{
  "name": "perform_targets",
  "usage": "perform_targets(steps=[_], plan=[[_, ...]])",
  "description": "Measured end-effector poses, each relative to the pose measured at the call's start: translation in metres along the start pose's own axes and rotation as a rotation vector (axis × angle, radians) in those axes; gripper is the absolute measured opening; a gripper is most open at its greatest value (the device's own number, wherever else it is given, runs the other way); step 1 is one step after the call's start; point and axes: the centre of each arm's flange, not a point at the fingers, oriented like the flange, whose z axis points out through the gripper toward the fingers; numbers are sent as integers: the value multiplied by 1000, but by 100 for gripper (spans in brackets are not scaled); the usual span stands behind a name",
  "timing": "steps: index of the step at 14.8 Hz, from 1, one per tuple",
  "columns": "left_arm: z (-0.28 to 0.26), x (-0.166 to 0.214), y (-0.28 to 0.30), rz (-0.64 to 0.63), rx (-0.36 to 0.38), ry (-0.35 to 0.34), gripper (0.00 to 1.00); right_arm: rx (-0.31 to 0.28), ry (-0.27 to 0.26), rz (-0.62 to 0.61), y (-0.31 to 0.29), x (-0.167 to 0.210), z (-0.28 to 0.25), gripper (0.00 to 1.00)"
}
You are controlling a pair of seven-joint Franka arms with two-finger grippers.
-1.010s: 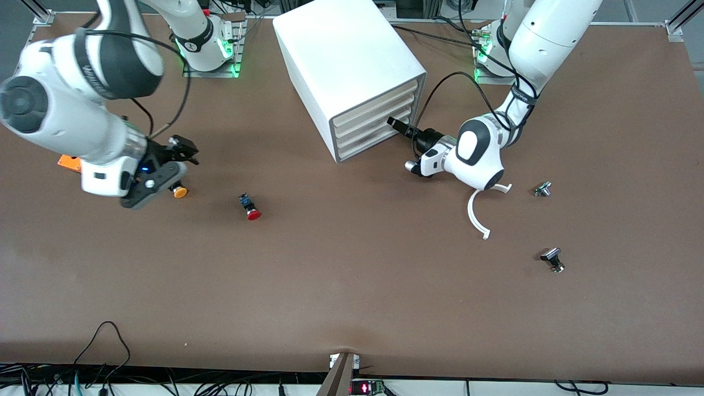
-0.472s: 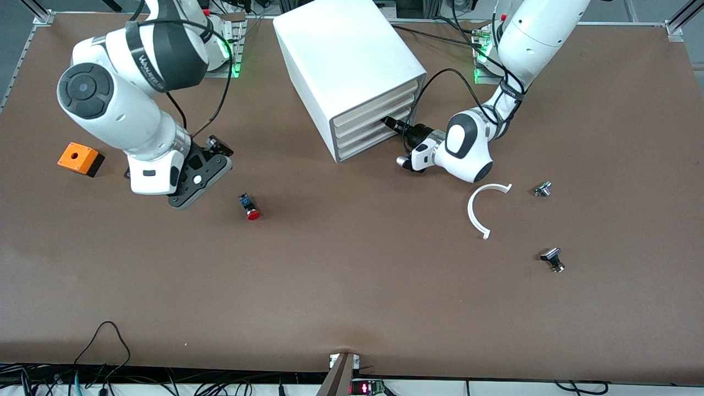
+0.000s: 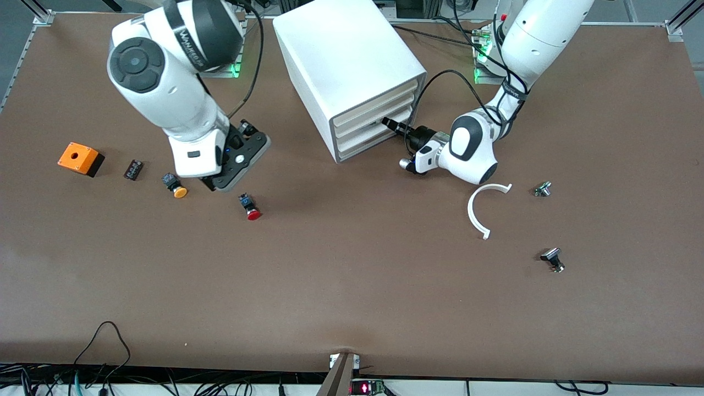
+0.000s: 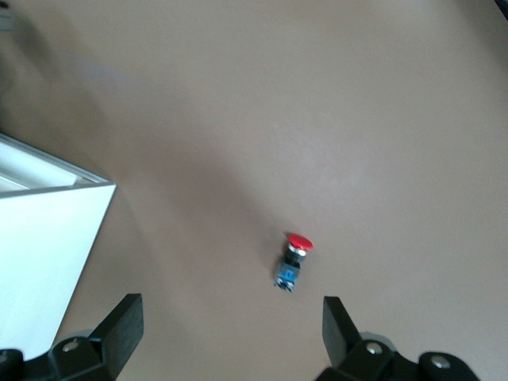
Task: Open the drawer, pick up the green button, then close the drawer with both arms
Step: 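Pull the drawer open with the left gripper while the right gripper approaches, then release the drawer with the left gripper while the right gripper descends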
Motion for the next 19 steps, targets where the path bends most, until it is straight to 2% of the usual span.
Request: perform_targets(steps=[5,8,13,14,16,19], plan=[[-62,15,-6,26,12,103,19,-24,47,-74,-36,23,-1,100],[-89,22,-4,41,29,147,19,-84,67,-198,-77,46,7,100],[-114,31,3,67,45,198,17,-125,146,-367,-114,80,23,100],[-119,33,2,64,53,217,21,-126,154,-391,-126,87,23,100],[-134,37,-4,44,77,274,39,-123,156,-437,-154,98,23,100],[-156,38,-6,36,77,318,66,-120,64,-512,-194,99,31,100]])
